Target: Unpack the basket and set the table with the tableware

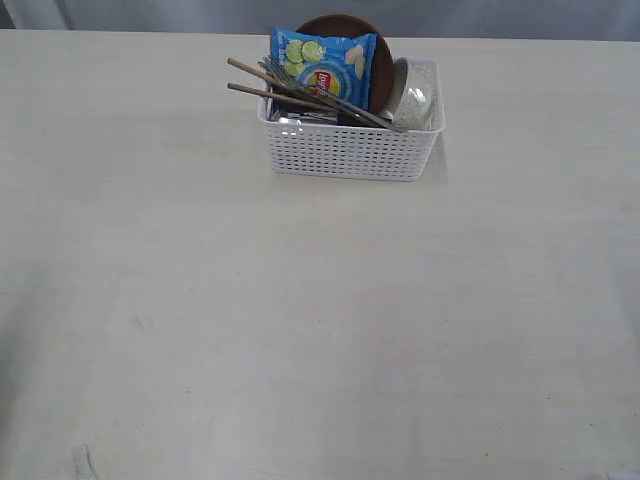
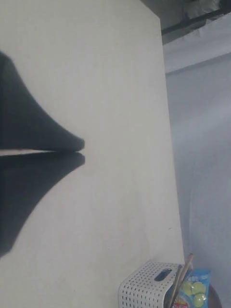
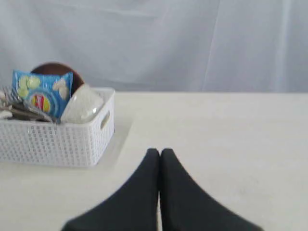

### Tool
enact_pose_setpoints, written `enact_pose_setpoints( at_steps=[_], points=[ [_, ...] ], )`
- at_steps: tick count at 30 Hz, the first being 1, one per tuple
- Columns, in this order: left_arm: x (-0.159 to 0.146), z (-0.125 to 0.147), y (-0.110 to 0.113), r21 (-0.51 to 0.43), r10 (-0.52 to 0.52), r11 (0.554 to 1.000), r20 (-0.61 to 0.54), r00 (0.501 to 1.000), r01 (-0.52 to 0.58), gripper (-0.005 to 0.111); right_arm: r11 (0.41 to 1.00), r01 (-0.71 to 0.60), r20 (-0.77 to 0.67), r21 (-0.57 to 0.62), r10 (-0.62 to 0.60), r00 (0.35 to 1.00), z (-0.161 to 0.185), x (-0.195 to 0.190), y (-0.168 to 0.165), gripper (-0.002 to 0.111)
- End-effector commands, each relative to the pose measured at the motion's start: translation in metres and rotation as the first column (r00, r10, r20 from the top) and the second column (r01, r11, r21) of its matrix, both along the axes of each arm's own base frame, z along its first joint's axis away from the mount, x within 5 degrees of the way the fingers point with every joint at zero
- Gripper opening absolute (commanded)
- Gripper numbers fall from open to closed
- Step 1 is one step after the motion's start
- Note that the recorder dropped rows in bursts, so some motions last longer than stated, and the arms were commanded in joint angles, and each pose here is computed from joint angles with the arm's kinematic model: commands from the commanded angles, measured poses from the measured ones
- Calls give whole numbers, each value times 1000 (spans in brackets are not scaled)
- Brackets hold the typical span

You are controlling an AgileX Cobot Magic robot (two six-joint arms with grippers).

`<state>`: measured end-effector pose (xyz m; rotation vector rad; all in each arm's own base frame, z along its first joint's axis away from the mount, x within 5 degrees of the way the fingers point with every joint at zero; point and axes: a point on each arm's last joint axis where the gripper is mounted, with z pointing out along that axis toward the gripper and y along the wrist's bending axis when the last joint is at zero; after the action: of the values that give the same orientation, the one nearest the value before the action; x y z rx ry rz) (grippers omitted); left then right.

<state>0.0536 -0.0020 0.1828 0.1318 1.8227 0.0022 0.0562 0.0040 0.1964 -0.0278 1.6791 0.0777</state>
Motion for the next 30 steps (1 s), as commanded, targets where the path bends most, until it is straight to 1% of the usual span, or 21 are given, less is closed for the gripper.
enact_pose_setpoints(
  at_steps=[1, 7, 11, 13, 14, 15, 18, 20, 23, 27, 30],
  points=[
    [0, -1, 0, -4, -5, 1000, 0, 1000, 5, 0, 1000, 4, 136, 6, -5, 991, 12, 0, 0, 0],
    [0, -1, 0, -4, -5, 1000, 0, 1000, 5, 0, 1000, 5, 170, 8, -6, 986, 15, 0, 0, 0],
    [0, -1, 0, -4, -5, 1000, 0, 1000, 5, 0, 1000, 5, 319, 19, -11, 948, 29, -2, -1, 0],
    [0, -1, 0, -4, -5, 1000, 0, 1000, 5, 0, 1000, 5, 411, 28, -16, 911, 37, -4, -1, 0],
    [0, -1, 0, -4, -5, 1000, 0, 1000, 5, 0, 999, 1, 443, 48, -22, 896, 40, -5, -2, 0],
    [0, -1, 0, -4, -5, 1000, 0, 1000, 5, 0, 994, -16, 484, 104, -37, 875, 45, -7, -2, 0],
    [0, -1, 0, -4, -5, 1000, 0, 1000, 5, 0, 978, -55, 545, 199, -64, 836, 51, -10, -4, 0],
    [0, -1, 0, -4, -5, 1000, 0, 1000, 5, 0, 973, -65, 543, 220, -66, 837, 52, -10, -4, 0],
    [0, -1, 0, -4, -5, 1000, 0, 1000, 5, 0, 967, -81, 534, 241, -62, 843, 69, -14, -4, 0],
    [0, -1, 0, -4, -5, 1000, 0, 1000, 5, 0, 965, -86, 485, 247, -46, 874, 108, -21, -3, 0],
    [0, -1, 0, -4, -5, 1000, 0, 1000, 5, 0, 966, -76, 417, 246, -35, 908, 140, -15, -1, 0]
  ],
)
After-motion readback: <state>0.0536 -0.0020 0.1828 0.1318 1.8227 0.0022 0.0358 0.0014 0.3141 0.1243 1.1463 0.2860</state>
